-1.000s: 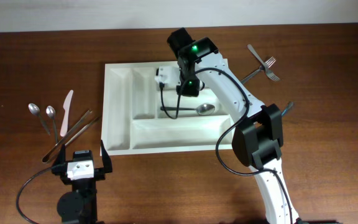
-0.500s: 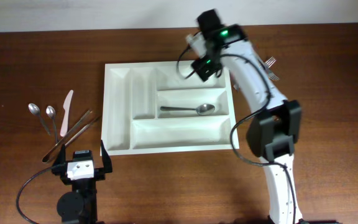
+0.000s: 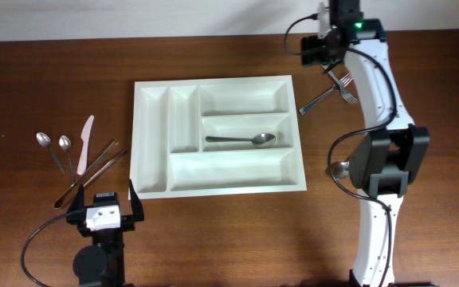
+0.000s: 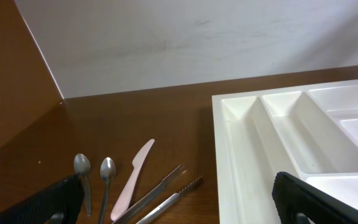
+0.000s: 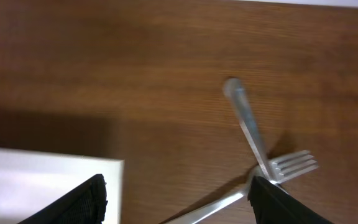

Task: Pack container
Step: 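Move the right gripper back over the forks on the right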

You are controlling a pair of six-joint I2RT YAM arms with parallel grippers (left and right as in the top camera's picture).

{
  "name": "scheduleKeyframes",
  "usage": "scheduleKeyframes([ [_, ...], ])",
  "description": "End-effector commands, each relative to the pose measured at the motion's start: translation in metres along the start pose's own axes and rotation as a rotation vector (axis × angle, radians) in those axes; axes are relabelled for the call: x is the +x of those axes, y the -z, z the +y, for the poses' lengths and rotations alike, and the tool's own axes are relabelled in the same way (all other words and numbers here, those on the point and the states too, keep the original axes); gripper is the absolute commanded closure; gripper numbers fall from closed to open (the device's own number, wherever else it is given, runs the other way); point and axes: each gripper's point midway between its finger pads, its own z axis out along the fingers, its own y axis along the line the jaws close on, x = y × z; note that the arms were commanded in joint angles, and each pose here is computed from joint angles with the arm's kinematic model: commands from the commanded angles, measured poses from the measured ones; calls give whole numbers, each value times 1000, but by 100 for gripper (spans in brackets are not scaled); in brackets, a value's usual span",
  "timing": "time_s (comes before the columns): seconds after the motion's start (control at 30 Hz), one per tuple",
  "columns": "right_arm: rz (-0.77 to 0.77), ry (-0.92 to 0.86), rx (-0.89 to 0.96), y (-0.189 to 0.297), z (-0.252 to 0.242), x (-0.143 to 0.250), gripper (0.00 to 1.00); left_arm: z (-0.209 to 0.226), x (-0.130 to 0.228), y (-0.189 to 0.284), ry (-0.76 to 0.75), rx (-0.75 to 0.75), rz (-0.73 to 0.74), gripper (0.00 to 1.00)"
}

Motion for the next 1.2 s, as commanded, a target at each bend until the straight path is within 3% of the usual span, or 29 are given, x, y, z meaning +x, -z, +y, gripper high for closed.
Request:
scheduleKeyframes([
  [0.0, -23, -78, 18, 4, -15, -7, 26, 1, 1, 0, -12, -5, 0, 1],
  [0.5, 72, -137, 161, -22, -73, 23, 25, 1, 1, 0, -12, -5, 0, 1],
  [0.77, 251, -269, 188, -37, -112, 76, 25, 1, 1, 0, -12, -5, 0, 1],
  [1.0, 332, -392, 108, -27, -134, 102, 27, 1, 1, 0, -12, -5, 0, 1],
  [1.17, 319, -409, 34, -28, -124, 98, 32, 1, 1, 0, -12, -5, 0, 1],
])
